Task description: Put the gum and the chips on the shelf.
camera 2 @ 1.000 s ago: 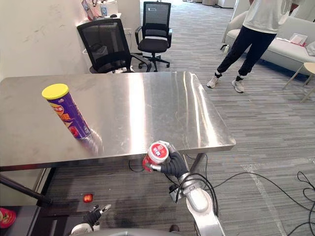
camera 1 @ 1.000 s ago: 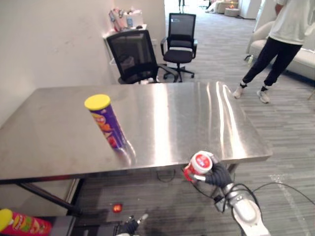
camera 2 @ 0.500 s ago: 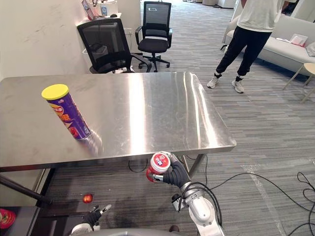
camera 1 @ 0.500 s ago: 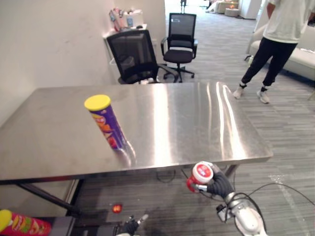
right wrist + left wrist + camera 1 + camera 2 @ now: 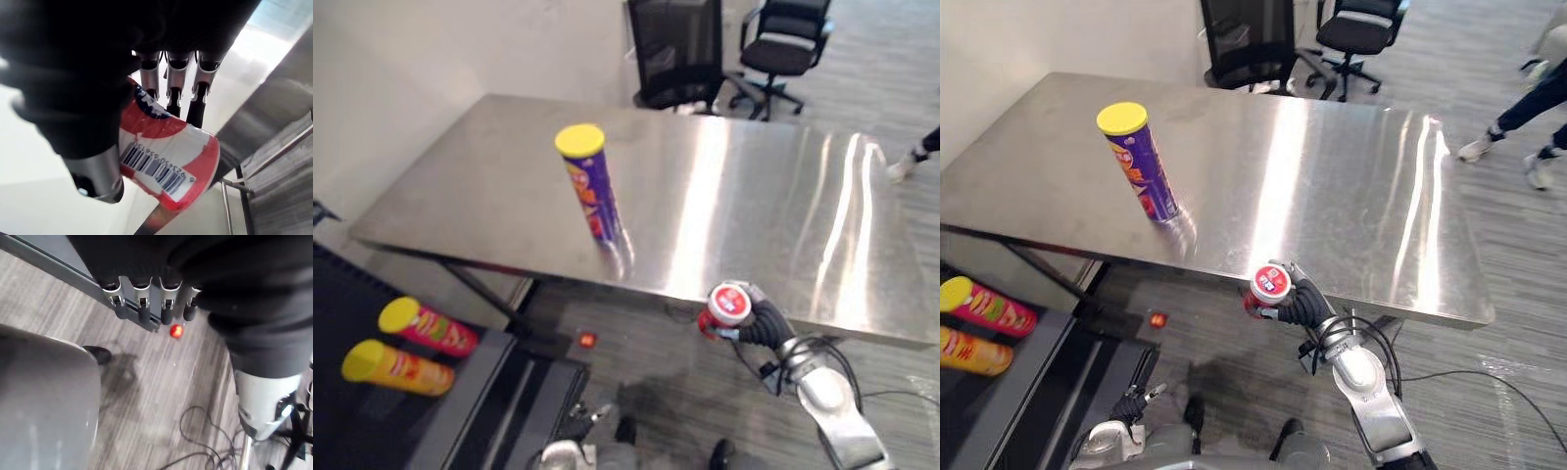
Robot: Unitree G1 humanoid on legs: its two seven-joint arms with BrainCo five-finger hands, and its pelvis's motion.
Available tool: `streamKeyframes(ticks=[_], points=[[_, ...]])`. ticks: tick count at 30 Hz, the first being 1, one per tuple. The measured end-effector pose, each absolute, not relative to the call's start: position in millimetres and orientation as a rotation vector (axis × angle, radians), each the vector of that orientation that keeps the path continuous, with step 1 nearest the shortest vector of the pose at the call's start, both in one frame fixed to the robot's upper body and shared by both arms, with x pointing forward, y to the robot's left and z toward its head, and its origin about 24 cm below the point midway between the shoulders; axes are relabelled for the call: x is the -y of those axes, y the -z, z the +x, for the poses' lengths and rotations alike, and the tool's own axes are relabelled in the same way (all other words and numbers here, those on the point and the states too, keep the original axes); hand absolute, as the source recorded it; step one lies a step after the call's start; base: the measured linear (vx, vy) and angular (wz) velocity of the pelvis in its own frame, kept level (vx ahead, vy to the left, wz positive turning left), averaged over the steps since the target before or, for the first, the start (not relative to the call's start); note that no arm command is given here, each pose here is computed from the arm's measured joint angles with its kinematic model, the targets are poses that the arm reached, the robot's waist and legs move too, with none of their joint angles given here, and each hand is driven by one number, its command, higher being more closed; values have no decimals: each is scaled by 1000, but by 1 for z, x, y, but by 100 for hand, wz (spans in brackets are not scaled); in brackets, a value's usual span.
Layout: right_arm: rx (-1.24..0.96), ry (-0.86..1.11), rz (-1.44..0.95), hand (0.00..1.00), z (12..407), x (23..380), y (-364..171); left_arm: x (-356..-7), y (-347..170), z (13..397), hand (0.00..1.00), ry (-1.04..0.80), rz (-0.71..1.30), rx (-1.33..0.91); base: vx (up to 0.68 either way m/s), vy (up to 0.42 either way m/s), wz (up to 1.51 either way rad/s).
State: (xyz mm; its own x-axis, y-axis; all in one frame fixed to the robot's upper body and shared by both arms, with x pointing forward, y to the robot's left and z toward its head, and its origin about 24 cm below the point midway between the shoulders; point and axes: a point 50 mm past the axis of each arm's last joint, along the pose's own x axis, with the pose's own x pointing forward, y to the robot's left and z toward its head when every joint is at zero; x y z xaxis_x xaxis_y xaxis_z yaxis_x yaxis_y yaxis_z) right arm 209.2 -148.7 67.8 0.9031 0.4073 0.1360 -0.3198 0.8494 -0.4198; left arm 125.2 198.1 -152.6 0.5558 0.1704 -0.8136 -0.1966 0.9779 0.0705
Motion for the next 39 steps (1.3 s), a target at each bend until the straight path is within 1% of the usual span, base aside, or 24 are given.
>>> streamKeyframes(ticks=[2,3,7,9,11,16,19,23,27,31,37,39], points=[[184,-346,-404,100,204,160,-62,-191,153,125,0,-195,-36,-956,-11,-90,77],[141,-327,-390,100,198,164,-55,-193,152,126,0,-187,-17,-942,-75,-204,106],[38,-241,-307,100,180,172,-36,-200,154,116,0,-226,-28,-971,-63,-102,152],[9,-233,-296,100,173,175,-32,-196,158,108,0,-227,-52,-999,-97,26,118],[-1,-243,-288,100,172,174,-30,-197,159,105,0,-249,-84,-1011,-133,115,99],[-10,-290,-239,100,170,159,-25,-207,159,96,0,-307,-98,-1025,-130,134,68],[-19,-314,-231,100,168,154,-23,-213,159,94,0,-330,-91,-1031,-80,121,15],[-39,-301,-234,100,165,158,-21,-215,159,94,0,-325,-64,-1038,-89,104,-7],[-73,-242,-215,100,162,162,-16,-226,156,97,0,-334,-38,-1036,-70,27,-24],[-110,-212,-172,100,155,165,-10,-226,156,100,0,-343,-49,-1029,-49,33,-16],[-132,-259,-105,100,150,151,-5,-236,154,98,0,-389,-59,-1021,-36,74,4],[-136,-287,-71,100,152,144,-2,-239,155,91,0,-409,-65,-1030,30,99,20]])
